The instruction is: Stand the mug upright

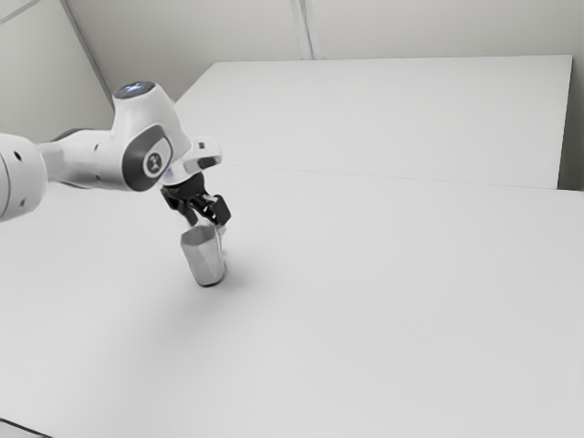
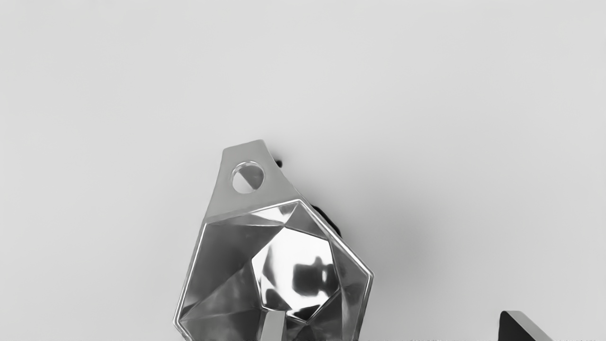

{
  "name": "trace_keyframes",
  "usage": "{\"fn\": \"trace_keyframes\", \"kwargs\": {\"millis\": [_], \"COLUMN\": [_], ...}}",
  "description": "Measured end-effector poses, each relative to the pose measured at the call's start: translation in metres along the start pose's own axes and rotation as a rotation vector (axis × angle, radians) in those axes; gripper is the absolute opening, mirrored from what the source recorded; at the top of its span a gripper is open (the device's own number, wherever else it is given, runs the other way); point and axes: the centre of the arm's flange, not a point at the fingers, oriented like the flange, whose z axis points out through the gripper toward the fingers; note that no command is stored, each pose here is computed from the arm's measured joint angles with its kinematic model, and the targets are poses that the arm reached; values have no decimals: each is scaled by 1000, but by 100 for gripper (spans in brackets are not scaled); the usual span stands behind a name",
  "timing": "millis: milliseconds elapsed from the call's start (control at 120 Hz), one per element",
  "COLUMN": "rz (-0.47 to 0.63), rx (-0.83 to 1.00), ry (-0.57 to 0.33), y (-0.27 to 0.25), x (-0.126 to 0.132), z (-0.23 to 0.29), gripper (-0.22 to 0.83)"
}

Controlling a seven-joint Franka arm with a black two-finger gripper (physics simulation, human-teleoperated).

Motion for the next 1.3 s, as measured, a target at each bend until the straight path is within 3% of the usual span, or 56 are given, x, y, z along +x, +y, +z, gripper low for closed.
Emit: {"fn": "trace_keyframes", "kwargs": {"millis": [225,383,692,850,1300], "rz": [-13,-27,-74,-68,-79], "rx": [7,-3,-36,-47,-61], "ry": [42,61,18,-14,-94], "y": [9,6,-19,-12,-9], "x": [5,37,88,87,71], "z": [-42,-83,-152,-181,-190], "gripper": [57,59,61,61,62]}}
